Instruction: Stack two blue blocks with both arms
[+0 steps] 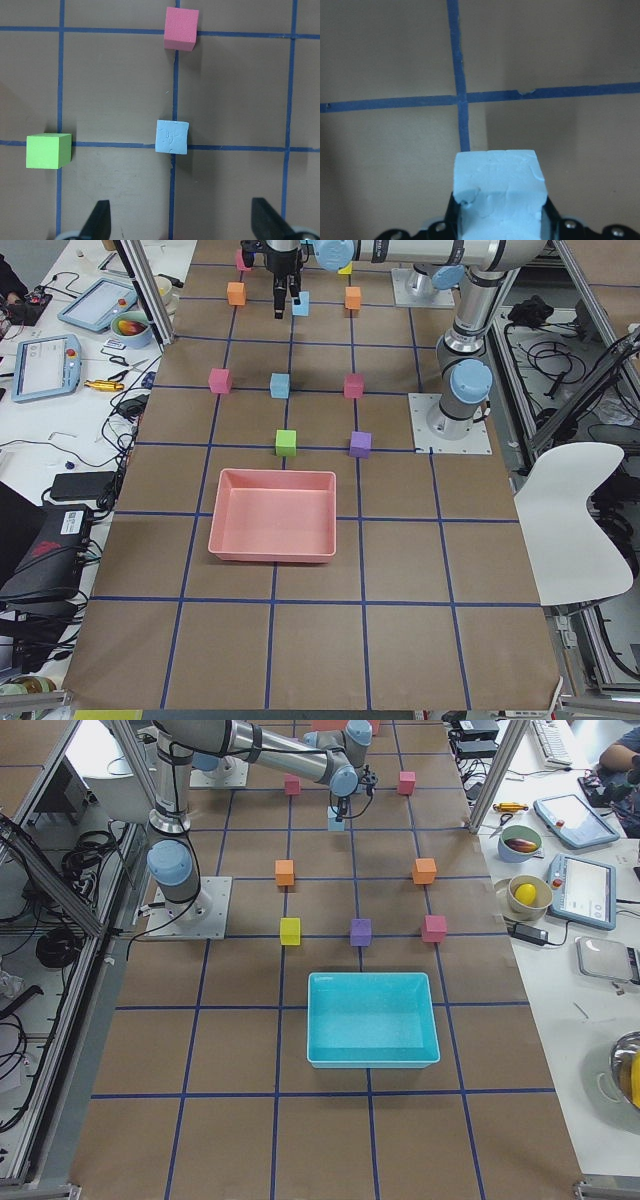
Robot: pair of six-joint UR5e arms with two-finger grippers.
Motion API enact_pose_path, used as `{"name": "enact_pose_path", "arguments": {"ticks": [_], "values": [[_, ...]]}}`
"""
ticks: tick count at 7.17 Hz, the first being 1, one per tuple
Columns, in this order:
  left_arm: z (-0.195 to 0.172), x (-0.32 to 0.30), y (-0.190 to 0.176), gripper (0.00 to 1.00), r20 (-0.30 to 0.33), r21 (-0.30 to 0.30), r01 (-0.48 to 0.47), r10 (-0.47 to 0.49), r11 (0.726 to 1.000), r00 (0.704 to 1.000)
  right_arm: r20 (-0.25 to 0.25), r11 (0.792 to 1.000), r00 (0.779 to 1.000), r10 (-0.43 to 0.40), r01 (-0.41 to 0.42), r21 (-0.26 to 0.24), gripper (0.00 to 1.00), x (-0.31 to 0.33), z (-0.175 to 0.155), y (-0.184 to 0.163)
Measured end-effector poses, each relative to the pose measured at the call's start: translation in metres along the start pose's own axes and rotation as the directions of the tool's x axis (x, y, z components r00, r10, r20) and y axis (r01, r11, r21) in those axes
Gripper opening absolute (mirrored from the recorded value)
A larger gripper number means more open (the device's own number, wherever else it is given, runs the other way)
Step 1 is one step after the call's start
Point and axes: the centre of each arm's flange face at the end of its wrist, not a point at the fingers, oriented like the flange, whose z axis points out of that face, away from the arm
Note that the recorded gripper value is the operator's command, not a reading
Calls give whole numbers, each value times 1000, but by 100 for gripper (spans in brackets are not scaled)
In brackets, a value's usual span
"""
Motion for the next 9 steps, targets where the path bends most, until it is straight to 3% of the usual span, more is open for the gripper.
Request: {"name": "enact_pose_path", "arguments": {"ticks": [4, 7, 8, 9], "values": [[0, 0, 0, 100, 0, -1, 0, 0, 1000, 1000, -16, 999, 999, -29, 29, -24, 2, -22, 40, 9], [4, 1, 2, 100, -2, -9, -1, 1, 1000, 1000, -10, 999, 999, -32, 32, -18, 3, -23, 40, 7], [13, 1, 5, 100, 0, -28, -1, 1, 1000, 1000, -9, 999, 999, -33, 32, -17, 13, -23, 41, 6], [30, -1, 7, 100, 4, -53, 0, 0, 999, 1000, -11, 999, 999, -32, 32, -19, 74, -23, 44, 5]]}}
